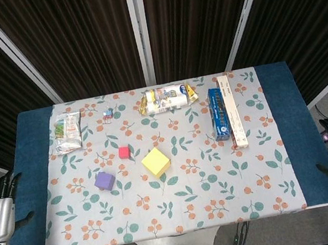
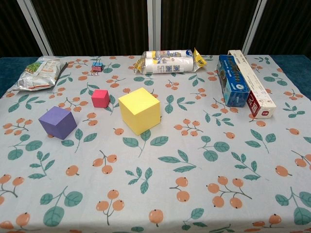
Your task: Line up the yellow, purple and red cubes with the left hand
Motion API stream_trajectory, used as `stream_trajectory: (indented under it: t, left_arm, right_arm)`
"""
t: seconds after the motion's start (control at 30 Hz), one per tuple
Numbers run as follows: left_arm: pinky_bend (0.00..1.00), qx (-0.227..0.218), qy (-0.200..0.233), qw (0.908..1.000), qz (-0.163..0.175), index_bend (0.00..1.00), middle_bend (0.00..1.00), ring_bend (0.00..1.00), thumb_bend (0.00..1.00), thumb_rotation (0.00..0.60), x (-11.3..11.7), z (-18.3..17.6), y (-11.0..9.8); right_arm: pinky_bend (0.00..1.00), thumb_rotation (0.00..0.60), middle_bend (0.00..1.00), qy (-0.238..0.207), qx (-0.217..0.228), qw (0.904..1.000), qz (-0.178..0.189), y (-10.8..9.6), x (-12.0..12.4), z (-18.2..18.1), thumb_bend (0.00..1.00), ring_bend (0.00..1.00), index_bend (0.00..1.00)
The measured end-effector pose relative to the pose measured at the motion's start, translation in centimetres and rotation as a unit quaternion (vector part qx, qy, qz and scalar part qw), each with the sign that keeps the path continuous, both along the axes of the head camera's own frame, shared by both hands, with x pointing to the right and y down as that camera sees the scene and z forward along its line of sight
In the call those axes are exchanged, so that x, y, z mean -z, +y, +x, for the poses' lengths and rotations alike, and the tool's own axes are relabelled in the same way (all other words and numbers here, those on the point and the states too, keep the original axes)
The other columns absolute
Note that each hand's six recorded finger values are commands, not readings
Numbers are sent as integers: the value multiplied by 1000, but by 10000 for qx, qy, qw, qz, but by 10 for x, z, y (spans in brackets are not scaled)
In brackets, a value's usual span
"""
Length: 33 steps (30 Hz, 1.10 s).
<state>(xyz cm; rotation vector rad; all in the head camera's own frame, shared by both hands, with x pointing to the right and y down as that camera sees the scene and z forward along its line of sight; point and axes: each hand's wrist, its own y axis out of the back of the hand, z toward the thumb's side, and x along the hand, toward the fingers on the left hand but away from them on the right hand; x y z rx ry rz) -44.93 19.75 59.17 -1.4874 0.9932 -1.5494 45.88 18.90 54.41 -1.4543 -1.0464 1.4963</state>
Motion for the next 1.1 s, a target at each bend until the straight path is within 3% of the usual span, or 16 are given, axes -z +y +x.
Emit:
stream_trajectory:
  t: [0.43, 0.67, 0.93, 1.1]
  left_arm:
    - [129, -43, 48, 10000, -60, 176, 171, 131, 38, 600, 3, 3, 0]
    - [129, -258, 133, 9996, -46, 176, 171, 131, 39, 600, 5, 12, -12]
    - [129, -693, 627, 9956, 71, 176, 171, 131, 39, 600, 3, 40, -47]
    - [129, -1226, 1028, 9871, -5, 176, 171, 131, 39, 600, -10, 71, -76]
  right_arm:
    - [34, 600, 79, 1, -80, 9999, 72, 3, 4, 5, 12, 0, 0]
    - [34, 600, 78, 34, -68, 9999, 144, 0, 7, 8, 12, 0, 0]
    - [34, 600, 78, 35, 27, 9998, 189, -11, 8, 6, 12, 0, 0]
    - [34, 600, 78, 52, 112, 9998, 162, -17, 8, 5, 13, 0, 0]
